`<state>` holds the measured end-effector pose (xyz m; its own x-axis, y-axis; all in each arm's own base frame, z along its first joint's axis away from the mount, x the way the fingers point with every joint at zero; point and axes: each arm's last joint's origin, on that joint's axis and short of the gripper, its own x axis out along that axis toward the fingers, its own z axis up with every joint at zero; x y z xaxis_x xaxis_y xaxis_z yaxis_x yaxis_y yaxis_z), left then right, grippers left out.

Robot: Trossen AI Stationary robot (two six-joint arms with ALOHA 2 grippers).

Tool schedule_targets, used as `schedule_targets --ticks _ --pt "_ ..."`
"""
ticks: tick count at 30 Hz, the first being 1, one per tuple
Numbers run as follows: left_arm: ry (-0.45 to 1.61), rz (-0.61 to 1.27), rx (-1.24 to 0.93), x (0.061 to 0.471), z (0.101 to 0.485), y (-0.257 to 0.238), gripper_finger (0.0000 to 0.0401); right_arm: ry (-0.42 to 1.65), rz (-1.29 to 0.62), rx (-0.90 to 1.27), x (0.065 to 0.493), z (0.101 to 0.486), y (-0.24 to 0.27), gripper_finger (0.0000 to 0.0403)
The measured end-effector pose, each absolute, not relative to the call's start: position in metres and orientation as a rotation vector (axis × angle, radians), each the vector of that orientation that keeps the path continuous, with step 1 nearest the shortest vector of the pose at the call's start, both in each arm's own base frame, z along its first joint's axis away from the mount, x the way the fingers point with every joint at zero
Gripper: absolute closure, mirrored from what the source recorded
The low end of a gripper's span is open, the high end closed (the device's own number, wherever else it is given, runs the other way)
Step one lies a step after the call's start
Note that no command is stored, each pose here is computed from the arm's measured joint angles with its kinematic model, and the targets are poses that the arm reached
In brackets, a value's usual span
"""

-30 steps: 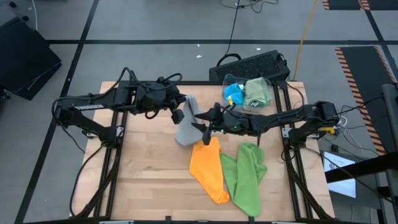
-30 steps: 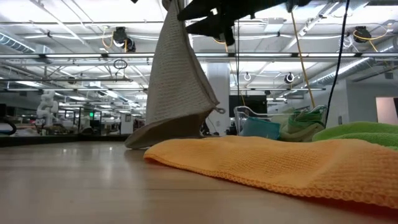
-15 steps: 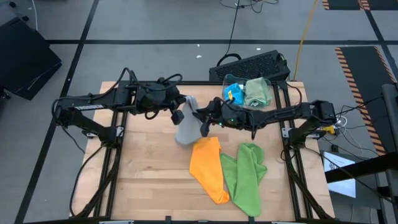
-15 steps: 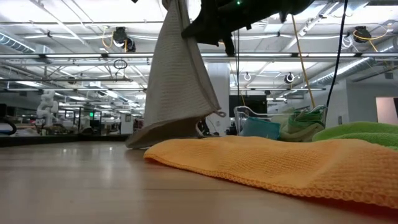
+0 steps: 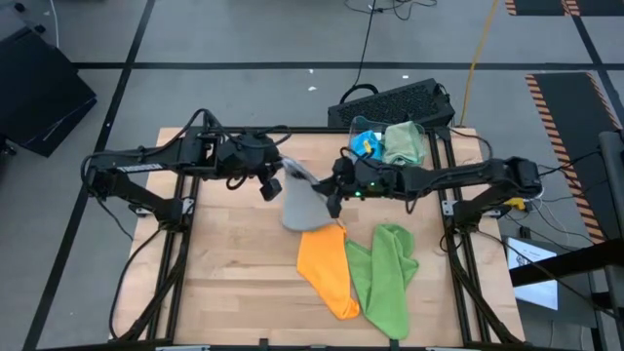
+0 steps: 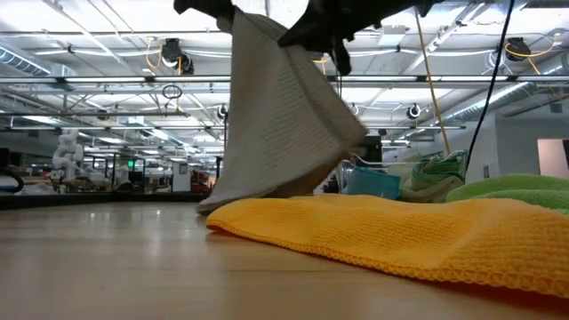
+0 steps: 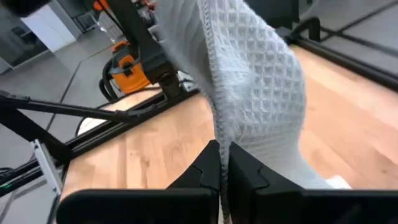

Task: Fold microfiber towels
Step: Fold the gray microfiber towel

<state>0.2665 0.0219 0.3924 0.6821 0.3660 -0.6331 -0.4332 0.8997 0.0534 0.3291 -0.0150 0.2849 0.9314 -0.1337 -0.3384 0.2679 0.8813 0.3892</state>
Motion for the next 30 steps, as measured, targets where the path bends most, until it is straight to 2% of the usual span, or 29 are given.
schedule_targets --ticks 4,8,13,19,23,30 --pt "0.652 0.304 -0.278 0.267 0.397 0.019 0.0235 0.356 -0.216 0.441 0.314 0.294 -0.012 0.0401" --pt "0.610 0.257 -0.466 0.270 0.400 0.016 0.0157 0.444 -0.222 0.366 0.304 0.292 -0.012 0.0401" --pt "0.531 0.207 -0.455 0.275 0.407 0.014 0.0106 0.534 -0.220 0.296 0.299 0.286 -0.012 0.0402" --pt "0.544 0.188 -0.329 0.283 0.402 0.013 0.0102 0.535 -0.225 0.303 0.299 0.286 -0.014 0.0402" --pt "0.647 0.168 -0.285 0.302 0.376 0.006 0.0117 0.530 -0.251 0.348 0.299 0.285 -0.018 0.0402" --pt "0.802 0.178 -0.350 0.337 0.322 -0.014 0.0153 0.514 -0.326 0.457 0.297 0.285 -0.033 0.0402"
